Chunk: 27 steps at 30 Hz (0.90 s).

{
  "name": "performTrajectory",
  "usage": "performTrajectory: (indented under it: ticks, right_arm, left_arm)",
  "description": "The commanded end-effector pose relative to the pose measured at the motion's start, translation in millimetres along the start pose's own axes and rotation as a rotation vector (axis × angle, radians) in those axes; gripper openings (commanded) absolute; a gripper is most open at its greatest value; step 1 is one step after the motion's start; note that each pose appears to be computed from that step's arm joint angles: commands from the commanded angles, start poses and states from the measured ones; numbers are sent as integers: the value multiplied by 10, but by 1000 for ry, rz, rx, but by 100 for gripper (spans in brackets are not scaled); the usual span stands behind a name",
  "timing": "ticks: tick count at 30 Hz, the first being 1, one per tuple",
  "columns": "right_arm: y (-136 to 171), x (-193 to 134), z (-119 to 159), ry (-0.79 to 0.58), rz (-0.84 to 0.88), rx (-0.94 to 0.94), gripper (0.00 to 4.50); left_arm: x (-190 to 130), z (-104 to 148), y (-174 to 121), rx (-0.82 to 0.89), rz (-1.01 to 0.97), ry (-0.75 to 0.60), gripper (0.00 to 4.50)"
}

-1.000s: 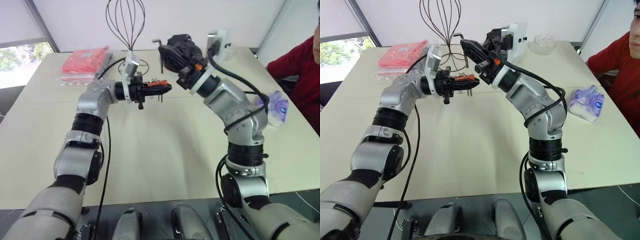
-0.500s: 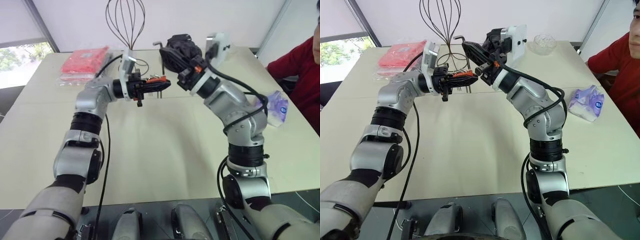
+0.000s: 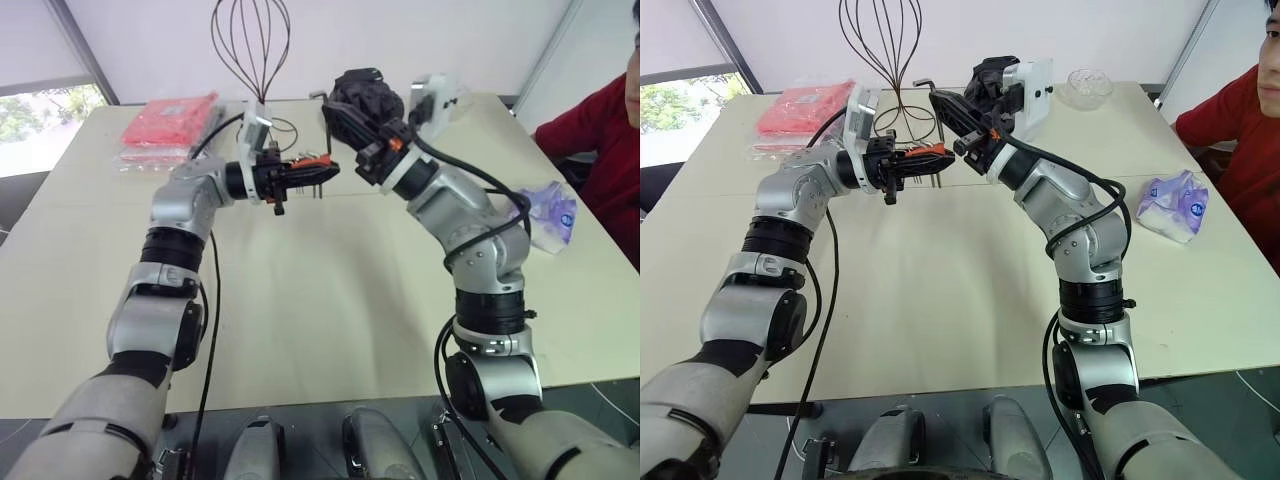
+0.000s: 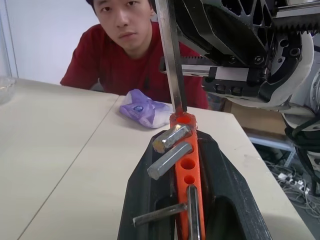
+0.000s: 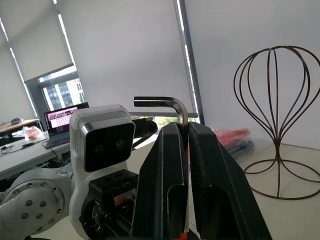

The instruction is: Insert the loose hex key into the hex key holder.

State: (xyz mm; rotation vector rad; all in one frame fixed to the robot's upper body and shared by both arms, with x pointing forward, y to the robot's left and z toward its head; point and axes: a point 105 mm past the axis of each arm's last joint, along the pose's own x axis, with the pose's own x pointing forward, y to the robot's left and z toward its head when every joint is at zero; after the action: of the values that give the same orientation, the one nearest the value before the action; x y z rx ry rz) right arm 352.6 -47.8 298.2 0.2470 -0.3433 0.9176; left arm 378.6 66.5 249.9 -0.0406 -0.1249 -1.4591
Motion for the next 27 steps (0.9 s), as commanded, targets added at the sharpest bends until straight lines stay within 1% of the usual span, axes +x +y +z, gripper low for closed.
performTrajectory:
  ticks: [1, 9, 13, 19, 22, 27]
  right_arm:
    - [61, 9, 33, -22, 20, -4, 4]
    - [126, 23, 1, -21, 36, 9, 4]
    - [112, 8, -39, -14, 29, 13, 4]
    - [9, -21, -89, -1, -1, -3, 4]
    - [-93, -50, -121, 4, -36, -22, 4]
    - [-180, -69, -164, 14, -58, -40, 4]
  left_arm:
    - [6, 160, -29, 62, -10, -36, 0]
    - [25, 168, -11, 72, 0, -37, 0]
    - [25, 198, -15, 64, -3, -52, 0]
    - [12, 224, -24, 57, -8, -63, 0]
    - [11, 255, -43, 48, -16, -78, 0]
    - [3, 239, -67, 45, -22, -73, 0]
